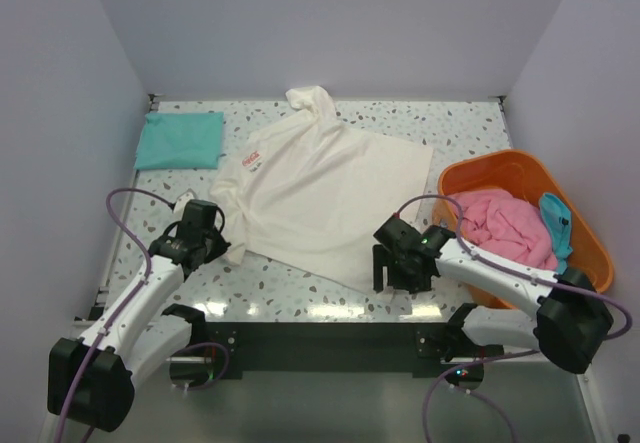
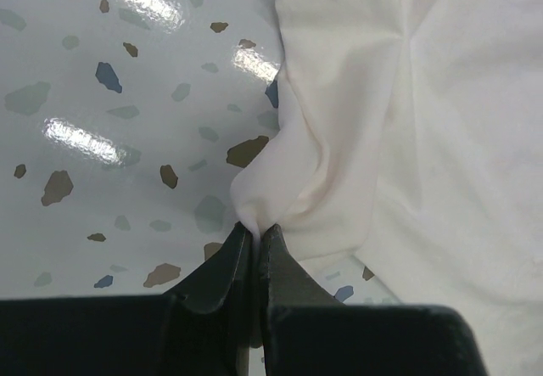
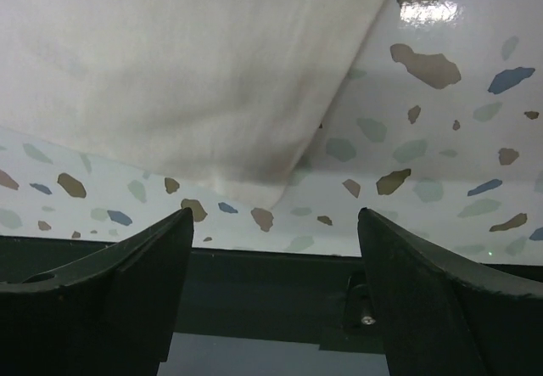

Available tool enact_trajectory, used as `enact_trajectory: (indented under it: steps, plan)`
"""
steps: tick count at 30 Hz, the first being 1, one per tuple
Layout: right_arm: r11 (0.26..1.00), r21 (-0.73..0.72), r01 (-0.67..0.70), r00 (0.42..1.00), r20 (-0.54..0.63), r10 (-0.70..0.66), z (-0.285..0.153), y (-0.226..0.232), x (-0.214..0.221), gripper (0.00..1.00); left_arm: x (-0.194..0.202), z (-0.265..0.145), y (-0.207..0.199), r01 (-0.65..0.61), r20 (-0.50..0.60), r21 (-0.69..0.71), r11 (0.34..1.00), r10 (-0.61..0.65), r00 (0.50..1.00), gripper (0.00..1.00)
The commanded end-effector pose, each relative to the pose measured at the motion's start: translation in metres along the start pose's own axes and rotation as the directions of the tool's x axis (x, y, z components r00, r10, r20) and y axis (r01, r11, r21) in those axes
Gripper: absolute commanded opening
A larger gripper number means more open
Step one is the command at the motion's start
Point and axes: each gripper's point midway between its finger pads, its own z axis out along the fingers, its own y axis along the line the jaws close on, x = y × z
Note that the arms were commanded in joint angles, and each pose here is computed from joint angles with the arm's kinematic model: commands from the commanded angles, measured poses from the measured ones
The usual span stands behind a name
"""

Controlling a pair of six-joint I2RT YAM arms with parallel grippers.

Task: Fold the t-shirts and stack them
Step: Flatten the tshirt out

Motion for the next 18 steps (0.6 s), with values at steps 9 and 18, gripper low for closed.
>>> enact_trajectory:
  steps: [9, 18]
  plan:
    - [0.992, -0.001, -0.127, 0.992, 0.013, 0.127, 0.034, 0.02, -0.003, 0.59, -0.004, 0.002, -0.007, -0.013, 0.023, 0.046, 0.999, 0.012, 1.0, 0.0]
    - [0.985, 0.073, -0.156, 0.987, -0.035, 0.159, 0.049, 0.001, 0.018, 0.33, 0.004, 0.006, -0.001, -0.007, -0.005, 0.012, 1.0, 0.008, 1.0, 0.0]
